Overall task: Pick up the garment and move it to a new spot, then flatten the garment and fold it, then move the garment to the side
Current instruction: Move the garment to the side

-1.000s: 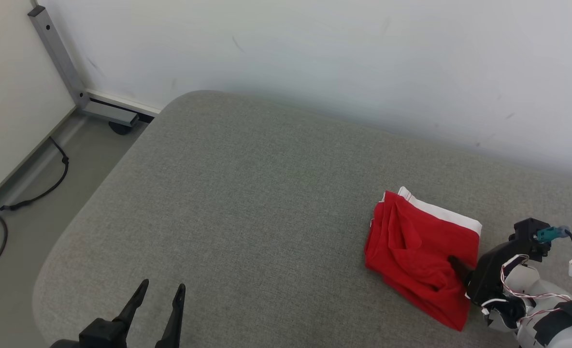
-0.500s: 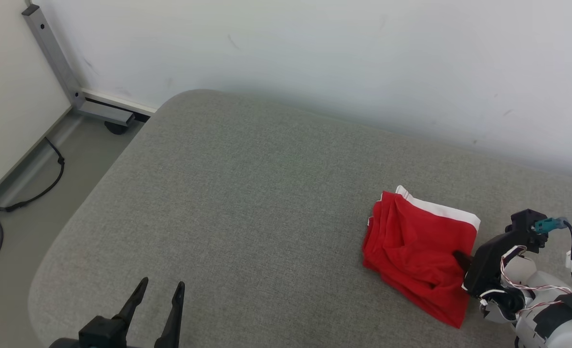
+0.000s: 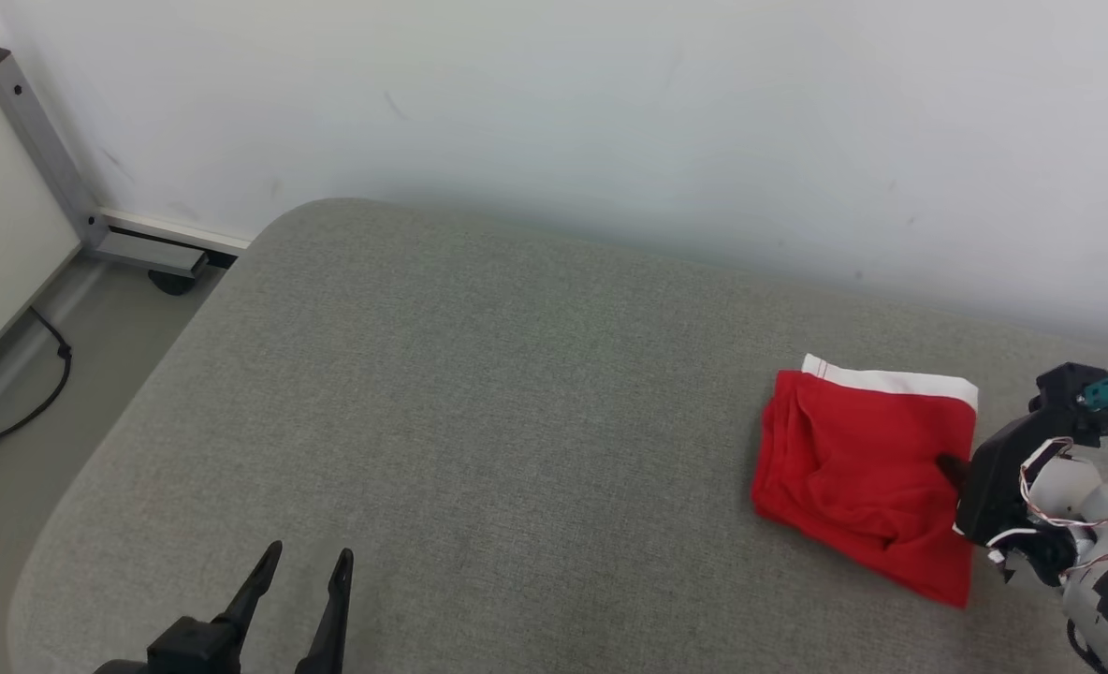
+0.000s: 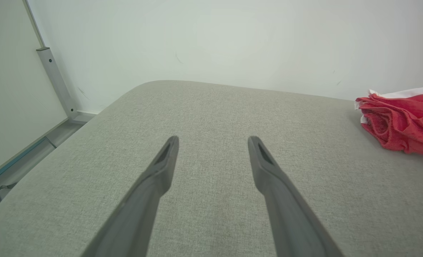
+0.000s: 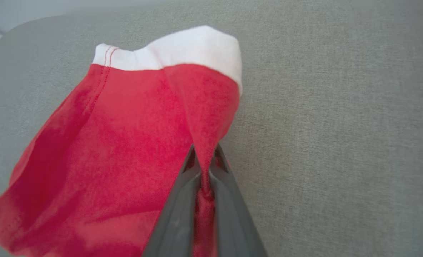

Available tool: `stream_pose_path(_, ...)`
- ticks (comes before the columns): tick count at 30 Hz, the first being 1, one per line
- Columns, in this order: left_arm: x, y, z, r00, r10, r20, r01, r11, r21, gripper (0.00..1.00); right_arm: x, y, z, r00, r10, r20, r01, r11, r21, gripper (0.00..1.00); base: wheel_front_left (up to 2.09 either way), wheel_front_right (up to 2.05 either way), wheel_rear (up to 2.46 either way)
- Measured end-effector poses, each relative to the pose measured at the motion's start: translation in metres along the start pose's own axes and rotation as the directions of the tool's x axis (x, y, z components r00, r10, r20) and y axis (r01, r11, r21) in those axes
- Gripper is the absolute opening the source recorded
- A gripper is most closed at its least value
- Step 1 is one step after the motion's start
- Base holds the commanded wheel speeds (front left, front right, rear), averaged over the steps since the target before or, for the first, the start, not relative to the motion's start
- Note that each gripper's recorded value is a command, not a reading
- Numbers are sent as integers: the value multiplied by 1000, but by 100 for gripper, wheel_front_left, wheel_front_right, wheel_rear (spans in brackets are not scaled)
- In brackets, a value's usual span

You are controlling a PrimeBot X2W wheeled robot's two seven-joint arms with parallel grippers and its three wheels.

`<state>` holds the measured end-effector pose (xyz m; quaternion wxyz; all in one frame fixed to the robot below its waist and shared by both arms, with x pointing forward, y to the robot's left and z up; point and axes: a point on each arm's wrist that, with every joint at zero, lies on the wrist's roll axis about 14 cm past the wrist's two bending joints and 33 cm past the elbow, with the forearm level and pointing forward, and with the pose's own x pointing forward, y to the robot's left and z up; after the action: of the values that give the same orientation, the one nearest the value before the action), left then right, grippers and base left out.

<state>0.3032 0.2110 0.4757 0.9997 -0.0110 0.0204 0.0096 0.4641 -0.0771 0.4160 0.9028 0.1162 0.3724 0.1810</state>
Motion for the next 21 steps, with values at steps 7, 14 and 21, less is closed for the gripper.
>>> stream_pose_path(7,9,-9,-3,999,-36,-13,36,999,-2,100,-14,-41,26,995,-97,-9,96,992,-87,0,0,0,0)
stream_pose_path(14,23,-18,-11,996,-73,-47,73,997,2,100,-24,-83,60,982,-189,5,188,975,-121,0,0,0,0)
stream_pose_path(21,36,-22,-17,992,-106,-72,107,994,16,100,-28,-111,77,967,-256,-5,253,956,-151,0,0,0,0)
